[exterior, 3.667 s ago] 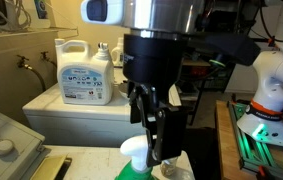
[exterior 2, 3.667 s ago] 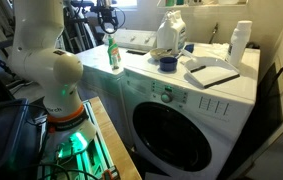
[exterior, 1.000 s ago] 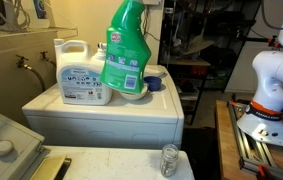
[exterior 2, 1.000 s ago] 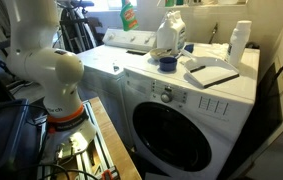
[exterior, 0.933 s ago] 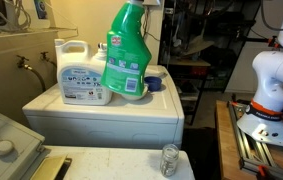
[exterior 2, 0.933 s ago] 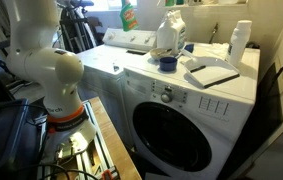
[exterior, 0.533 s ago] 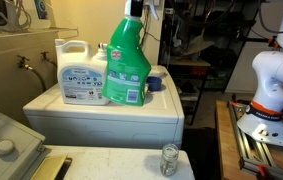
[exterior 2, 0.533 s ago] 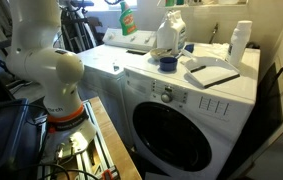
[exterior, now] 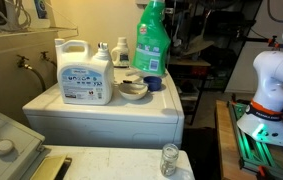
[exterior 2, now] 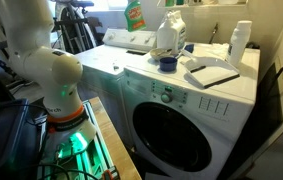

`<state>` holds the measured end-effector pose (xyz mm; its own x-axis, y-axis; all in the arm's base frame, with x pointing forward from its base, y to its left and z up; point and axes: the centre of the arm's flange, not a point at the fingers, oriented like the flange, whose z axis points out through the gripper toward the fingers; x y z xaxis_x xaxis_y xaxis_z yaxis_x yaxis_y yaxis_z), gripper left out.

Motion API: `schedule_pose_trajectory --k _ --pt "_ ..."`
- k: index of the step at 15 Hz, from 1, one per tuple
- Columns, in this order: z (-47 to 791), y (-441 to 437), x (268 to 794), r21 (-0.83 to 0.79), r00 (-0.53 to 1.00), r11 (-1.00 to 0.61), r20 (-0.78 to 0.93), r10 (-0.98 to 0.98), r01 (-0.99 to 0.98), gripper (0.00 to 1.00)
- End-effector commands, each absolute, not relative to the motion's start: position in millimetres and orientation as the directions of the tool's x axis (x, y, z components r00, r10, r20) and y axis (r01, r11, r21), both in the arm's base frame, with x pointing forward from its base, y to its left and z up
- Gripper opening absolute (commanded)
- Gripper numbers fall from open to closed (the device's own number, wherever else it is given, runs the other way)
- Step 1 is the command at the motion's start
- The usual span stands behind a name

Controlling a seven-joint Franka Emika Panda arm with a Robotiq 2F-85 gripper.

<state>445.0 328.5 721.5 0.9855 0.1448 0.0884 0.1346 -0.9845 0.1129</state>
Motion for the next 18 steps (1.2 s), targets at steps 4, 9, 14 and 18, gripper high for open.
schedule_pose_trajectory --k 4,9,14,18 --pt "729.2 286.0 435.9 0.073 0.994 -0.997 0.104 0.036 0.028 0.37" --pt "710.9 216.5 451.8 0.079 0.995 -0.996 0.101 -0.023 -0.031 0.12" --pt "703.5 95.4 470.4 0.093 0.98 -0.977 0.079 -0.185 -0.192 0.12" --pt "702.3 59.8 490.1 0.105 0.96 -0.955 0.048 -0.275 -0.278 0.37"
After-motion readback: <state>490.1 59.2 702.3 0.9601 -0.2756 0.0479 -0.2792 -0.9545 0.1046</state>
